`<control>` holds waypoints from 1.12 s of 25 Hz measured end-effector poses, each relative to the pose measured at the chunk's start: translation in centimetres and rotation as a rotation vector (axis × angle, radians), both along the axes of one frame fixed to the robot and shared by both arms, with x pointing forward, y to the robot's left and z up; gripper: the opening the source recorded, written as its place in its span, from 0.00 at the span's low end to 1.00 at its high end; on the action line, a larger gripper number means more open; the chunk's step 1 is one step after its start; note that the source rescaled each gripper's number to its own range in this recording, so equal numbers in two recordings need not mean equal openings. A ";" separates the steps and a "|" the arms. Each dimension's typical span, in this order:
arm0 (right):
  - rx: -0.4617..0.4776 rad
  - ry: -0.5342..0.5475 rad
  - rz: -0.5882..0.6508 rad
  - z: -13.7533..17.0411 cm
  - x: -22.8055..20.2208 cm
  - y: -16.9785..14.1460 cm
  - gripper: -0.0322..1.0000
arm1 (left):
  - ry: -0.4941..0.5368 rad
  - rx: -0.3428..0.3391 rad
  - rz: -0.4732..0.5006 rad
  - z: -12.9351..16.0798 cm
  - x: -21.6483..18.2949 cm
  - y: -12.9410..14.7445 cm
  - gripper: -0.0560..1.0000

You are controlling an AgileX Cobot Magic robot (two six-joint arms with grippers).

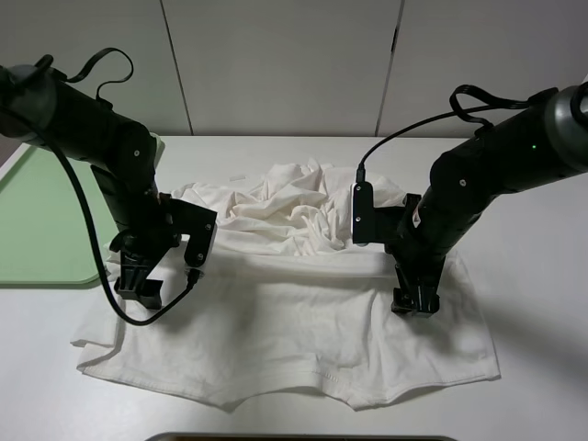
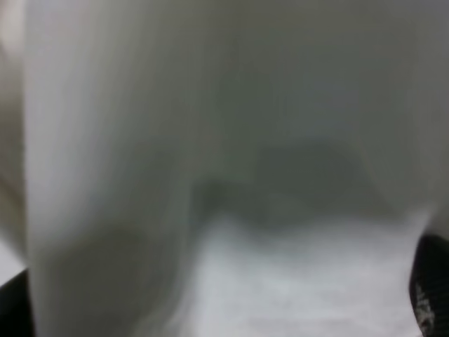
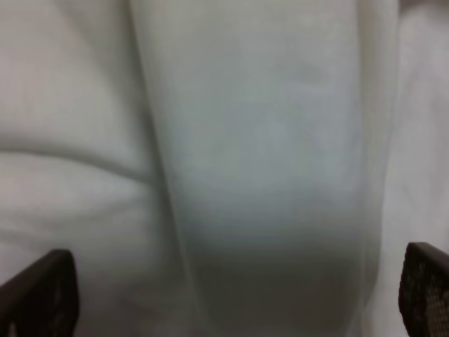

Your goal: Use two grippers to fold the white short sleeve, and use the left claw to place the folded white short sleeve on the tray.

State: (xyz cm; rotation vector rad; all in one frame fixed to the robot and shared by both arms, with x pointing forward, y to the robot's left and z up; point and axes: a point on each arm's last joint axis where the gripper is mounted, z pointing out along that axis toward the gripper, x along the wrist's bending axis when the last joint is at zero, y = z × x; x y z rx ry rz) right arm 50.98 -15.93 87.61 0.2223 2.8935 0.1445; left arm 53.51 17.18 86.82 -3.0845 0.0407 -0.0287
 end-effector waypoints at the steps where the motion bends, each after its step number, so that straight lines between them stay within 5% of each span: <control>1: 0.000 0.000 -0.001 0.0 0.0 0.0 1.00 | -0.001 0.001 -0.002 0.0 0.0 0.0 0.91; 6: 0.010 0.006 -0.017 0.0 0.0 0.1 0.99 | -0.005 0.002 -0.006 0.0 0.0 0.0 0.79; 8: 0.013 0.007 -0.021 0.0 0.0 0.1 0.91 | -0.005 0.002 -0.006 0.0 0.0 0.0 0.73; 18: 0.017 0.009 -0.027 0.0 -0.1 0.1 0.36 | -0.005 0.002 -0.006 0.0 0.0 0.0 0.24; 21: 0.016 0.012 -0.028 0.0 -0.1 0.1 0.05 | -0.002 0.004 -0.006 0.0 0.0 0.0 0.08; 28: 0.016 0.014 -0.030 0.0 -0.1 0.1 0.03 | -0.001 0.004 -0.005 0.0 0.0 0.0 0.06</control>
